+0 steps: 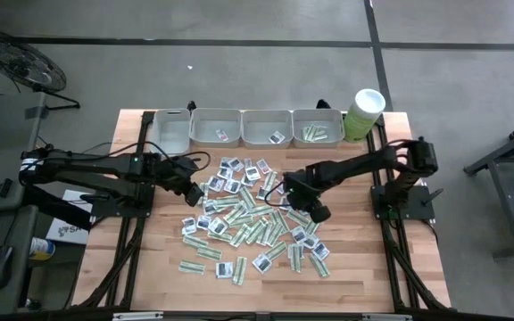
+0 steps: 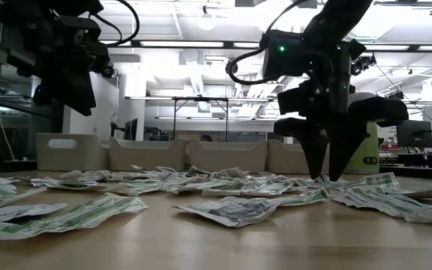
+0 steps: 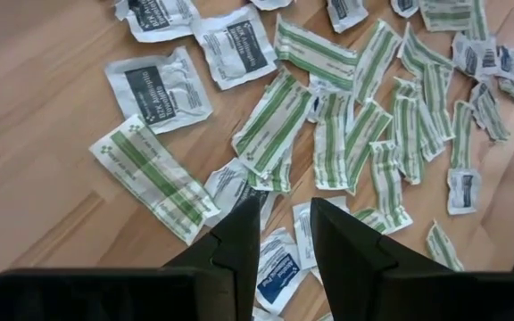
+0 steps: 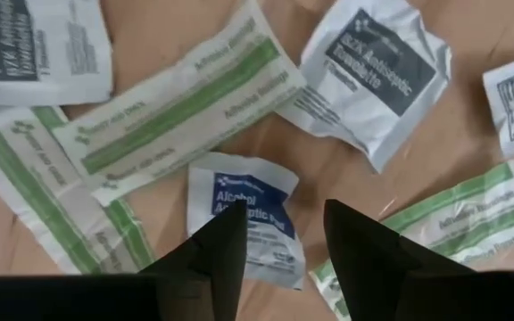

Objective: Pick & Place First Aid Supplies
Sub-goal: Put the blue alcohol pad into the left gray bin

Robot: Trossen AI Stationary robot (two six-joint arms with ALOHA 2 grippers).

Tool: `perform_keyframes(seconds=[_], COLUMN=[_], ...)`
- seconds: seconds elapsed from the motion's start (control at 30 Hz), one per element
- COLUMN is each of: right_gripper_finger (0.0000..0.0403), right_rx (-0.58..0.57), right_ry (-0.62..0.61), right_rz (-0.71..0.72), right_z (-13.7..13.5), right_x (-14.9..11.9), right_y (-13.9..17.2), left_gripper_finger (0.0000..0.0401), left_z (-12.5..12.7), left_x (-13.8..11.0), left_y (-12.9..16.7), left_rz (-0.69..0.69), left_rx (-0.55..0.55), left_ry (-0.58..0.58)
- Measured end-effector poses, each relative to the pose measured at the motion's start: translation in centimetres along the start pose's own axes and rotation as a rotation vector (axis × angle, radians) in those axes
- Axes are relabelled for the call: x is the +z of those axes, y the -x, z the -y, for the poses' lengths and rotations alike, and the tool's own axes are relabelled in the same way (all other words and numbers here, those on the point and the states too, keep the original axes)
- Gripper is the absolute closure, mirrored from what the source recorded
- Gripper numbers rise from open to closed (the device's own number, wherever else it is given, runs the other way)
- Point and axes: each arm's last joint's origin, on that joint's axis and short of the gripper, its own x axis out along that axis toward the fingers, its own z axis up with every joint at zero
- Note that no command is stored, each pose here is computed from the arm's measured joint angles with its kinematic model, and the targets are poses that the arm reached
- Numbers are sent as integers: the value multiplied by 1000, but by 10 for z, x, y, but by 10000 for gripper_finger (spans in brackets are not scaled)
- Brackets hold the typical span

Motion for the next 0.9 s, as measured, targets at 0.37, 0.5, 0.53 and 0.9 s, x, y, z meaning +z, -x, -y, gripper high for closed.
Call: perform_keyframes(seconds=[0.37, 0.5, 0.53, 0.9], right_gripper_finger=[299, 331, 340, 397], right_rx=[-4, -1, -1, -4], right_ry=[-16, -23, -27, -140], right_rz=[-46, -56, -58, -70], right_z=[0, 0, 0, -1], right_x=[-3, -4, -4, -4], right_y=[-4, -4, -4, 5], left_gripper_finger=[300, 300, 300, 300], left_z=[0, 0, 0, 3], left_x=[0, 0, 0, 2], left_y=[0, 0, 0, 0], left_rz=[1, 2, 2, 18], left_rx=[-1, -2, -2, -30], left_ry=[9, 19, 19, 18])
